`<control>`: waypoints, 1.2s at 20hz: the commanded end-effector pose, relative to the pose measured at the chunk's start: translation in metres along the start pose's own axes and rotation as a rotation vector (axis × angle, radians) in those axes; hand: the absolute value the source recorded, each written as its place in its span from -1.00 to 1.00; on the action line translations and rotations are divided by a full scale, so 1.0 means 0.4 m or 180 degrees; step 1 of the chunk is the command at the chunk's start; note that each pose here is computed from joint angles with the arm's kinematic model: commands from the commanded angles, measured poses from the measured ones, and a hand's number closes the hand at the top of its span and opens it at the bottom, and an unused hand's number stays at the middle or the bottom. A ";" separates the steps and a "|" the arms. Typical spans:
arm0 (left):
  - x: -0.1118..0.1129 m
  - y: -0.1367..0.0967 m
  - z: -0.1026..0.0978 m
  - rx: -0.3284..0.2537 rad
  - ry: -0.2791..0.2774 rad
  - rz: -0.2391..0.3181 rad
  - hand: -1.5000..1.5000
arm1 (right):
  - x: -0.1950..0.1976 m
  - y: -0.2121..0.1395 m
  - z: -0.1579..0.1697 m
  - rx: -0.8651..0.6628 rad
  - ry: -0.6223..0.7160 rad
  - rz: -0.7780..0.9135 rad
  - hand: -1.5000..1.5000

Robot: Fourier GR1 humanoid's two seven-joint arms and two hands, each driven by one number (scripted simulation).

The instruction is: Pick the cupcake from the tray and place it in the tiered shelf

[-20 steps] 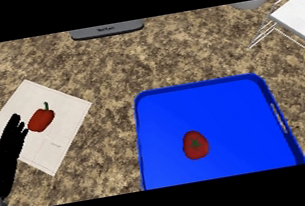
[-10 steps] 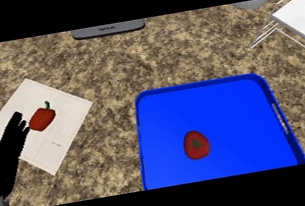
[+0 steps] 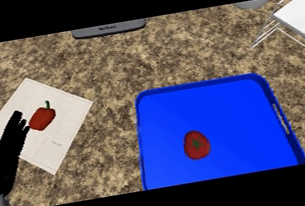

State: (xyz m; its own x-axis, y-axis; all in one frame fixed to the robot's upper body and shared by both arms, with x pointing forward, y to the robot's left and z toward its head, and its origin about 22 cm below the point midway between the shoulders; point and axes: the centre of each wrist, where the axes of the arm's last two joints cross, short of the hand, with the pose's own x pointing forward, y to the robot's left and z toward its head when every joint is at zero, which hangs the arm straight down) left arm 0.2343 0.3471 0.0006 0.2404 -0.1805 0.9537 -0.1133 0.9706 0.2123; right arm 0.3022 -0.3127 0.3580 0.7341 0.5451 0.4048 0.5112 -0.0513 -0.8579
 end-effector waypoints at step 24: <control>-0.033 0.010 0.006 -0.0028 -0.0025 0.0035 0.00 | -0.194 0.257 -0.203 -0.0029 0.0506 -0.0274 -1.00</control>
State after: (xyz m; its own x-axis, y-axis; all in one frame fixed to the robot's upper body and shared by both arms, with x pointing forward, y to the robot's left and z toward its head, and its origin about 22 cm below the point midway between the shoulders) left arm 0.2326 0.3454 -0.0051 0.2353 -0.1766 0.9557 -0.1084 0.9724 0.2064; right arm 0.3305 -0.4304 0.2739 0.7775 0.4027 0.4829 0.5356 -0.0218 -0.8442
